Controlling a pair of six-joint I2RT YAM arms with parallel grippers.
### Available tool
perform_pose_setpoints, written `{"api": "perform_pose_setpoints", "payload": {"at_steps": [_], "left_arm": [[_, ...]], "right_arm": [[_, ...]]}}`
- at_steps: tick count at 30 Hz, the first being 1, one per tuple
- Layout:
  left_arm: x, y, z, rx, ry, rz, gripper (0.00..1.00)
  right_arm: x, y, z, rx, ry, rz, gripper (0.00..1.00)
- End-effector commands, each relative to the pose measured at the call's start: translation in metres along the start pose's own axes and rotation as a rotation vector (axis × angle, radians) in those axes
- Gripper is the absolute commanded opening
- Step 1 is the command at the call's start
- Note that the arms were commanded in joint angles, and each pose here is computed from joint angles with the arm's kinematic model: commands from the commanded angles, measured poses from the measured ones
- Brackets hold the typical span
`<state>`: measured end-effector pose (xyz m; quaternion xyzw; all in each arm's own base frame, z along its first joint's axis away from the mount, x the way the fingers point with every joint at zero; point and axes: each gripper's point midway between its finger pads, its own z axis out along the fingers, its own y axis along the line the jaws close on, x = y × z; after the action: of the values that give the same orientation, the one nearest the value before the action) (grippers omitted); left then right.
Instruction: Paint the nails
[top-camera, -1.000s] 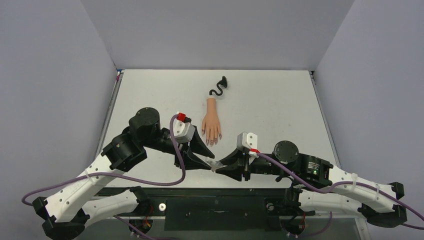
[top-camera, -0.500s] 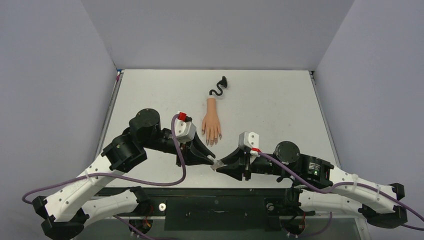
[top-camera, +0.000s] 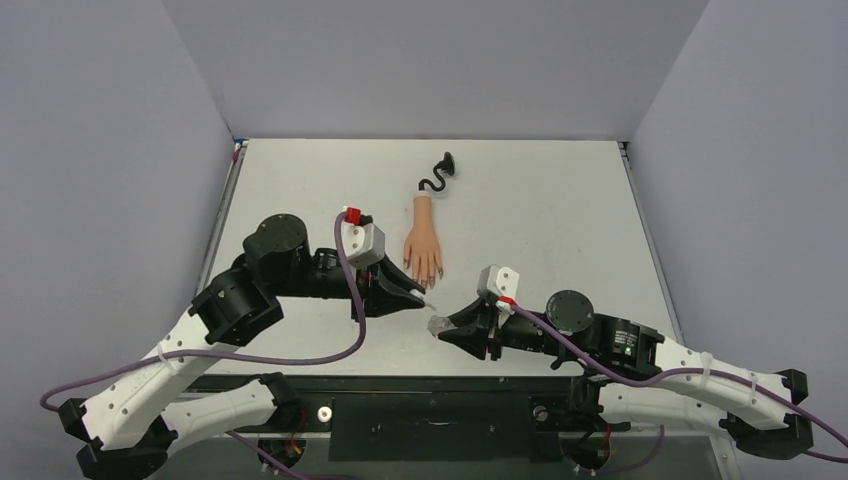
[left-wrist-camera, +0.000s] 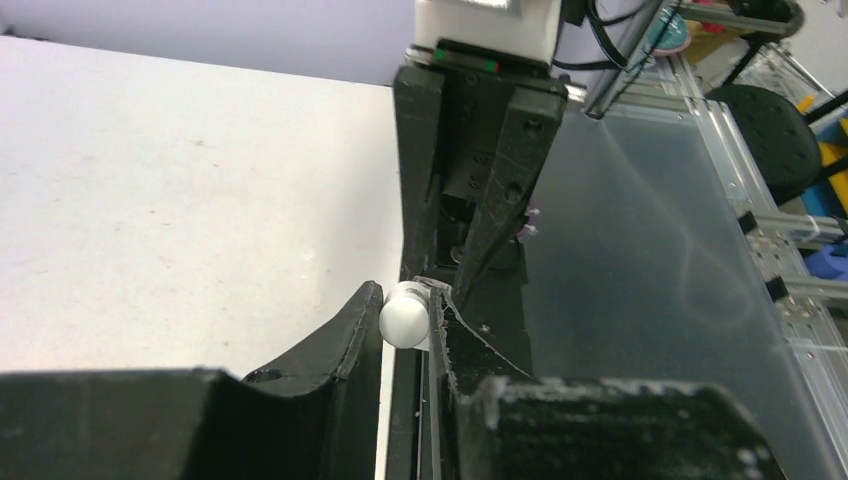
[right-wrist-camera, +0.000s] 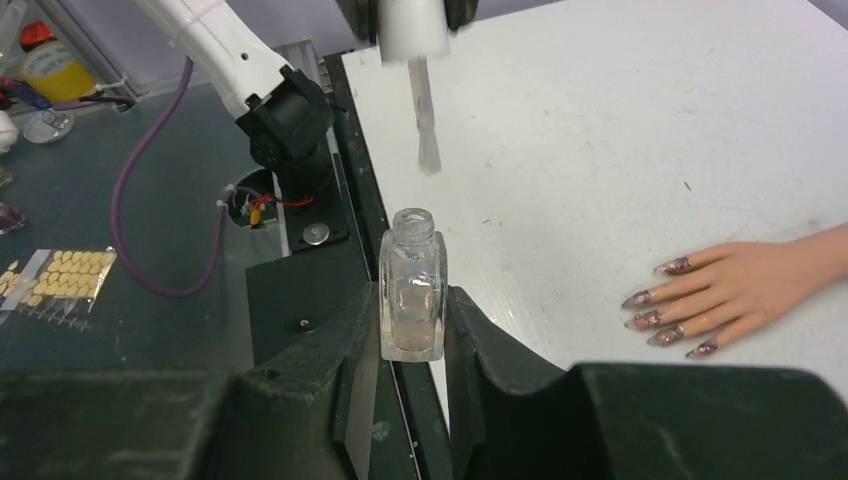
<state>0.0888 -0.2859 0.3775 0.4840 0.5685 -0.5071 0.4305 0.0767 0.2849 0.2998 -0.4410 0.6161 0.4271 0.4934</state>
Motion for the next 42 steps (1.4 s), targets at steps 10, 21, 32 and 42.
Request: {"api": "perform_pose_setpoints", "payload": {"at_steps": [10,21,32,42], "left_arm": [[0.002,0.104,-0.007,-0.468,-0.015,-0.152,0.00],[0.072,0.212,-0.031,-0.913,-0.098,-0.252,0.00],[0.147,0.279,-0.032,-1.041,-0.100,-0.406,0.00],[0.196,0.301,-0.020,-1.054,-0.087,-0.507,0.00]], "right_arm": [[0.019,-0.053,-0.027,0.320,-0.069,0.116,0.00],[0.038,-0.099,-0.074,0.632,-0.142,0.207,0.00],[0.049,-0.112,-0.092,0.739,-0.150,0.252,0.00],[0.063,-0.113,-0.098,0.791,-0.099,0.294,0.00]]}}
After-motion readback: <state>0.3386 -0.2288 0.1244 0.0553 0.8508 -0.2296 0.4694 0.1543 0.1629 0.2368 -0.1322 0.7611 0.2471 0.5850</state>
